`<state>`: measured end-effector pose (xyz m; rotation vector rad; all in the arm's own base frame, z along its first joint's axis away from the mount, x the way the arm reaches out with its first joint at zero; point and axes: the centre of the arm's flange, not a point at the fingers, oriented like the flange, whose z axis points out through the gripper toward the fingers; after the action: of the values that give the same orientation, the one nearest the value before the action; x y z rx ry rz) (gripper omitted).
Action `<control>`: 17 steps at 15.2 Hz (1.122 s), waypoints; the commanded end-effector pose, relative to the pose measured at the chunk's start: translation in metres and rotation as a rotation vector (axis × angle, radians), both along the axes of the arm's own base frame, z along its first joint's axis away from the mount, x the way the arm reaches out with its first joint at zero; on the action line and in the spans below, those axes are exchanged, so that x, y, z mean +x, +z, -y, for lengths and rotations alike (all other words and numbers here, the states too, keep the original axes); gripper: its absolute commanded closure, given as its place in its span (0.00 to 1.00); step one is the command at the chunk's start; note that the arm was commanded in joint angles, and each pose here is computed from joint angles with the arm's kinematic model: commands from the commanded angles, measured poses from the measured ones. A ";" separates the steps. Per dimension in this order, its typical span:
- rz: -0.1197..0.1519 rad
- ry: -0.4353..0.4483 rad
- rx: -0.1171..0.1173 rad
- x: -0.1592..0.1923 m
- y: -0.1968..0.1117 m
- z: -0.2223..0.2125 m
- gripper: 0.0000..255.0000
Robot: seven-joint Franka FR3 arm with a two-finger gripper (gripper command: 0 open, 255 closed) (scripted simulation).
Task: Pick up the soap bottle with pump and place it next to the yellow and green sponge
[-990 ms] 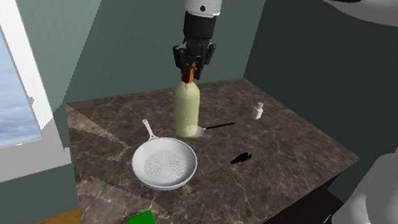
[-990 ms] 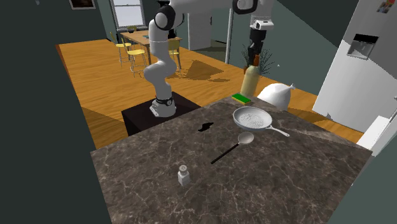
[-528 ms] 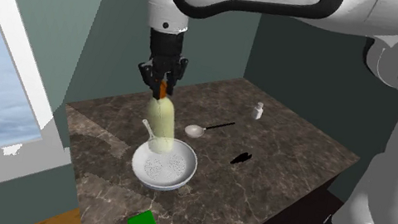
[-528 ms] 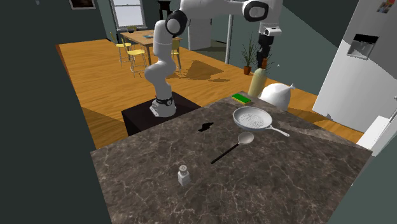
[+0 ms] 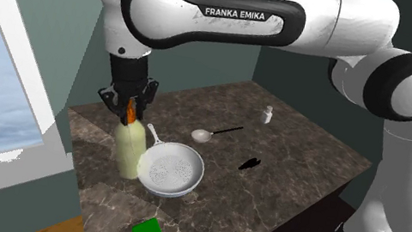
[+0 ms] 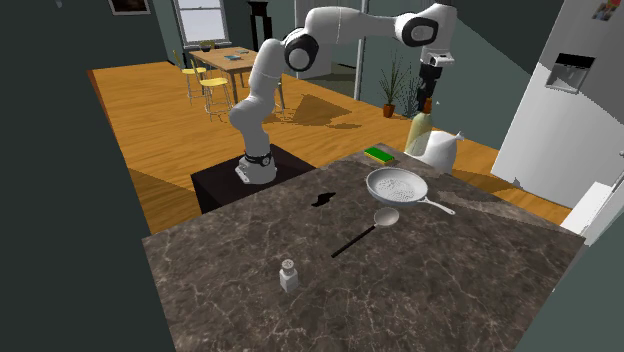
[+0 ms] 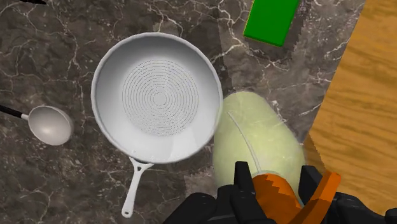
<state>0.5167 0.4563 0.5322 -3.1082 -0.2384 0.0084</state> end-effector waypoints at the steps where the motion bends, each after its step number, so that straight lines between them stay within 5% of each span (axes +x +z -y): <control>1: 0.001 -0.001 0.000 -0.002 -0.011 -0.023 1.00; 3: 0.001 -0.001 0.000 -0.001 -0.023 -0.052 1.00; 17: 0.001 -0.001 0.000 -0.001 -0.096 -0.052 1.00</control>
<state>0.5160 0.5081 0.4412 -3.1089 -0.2368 0.0082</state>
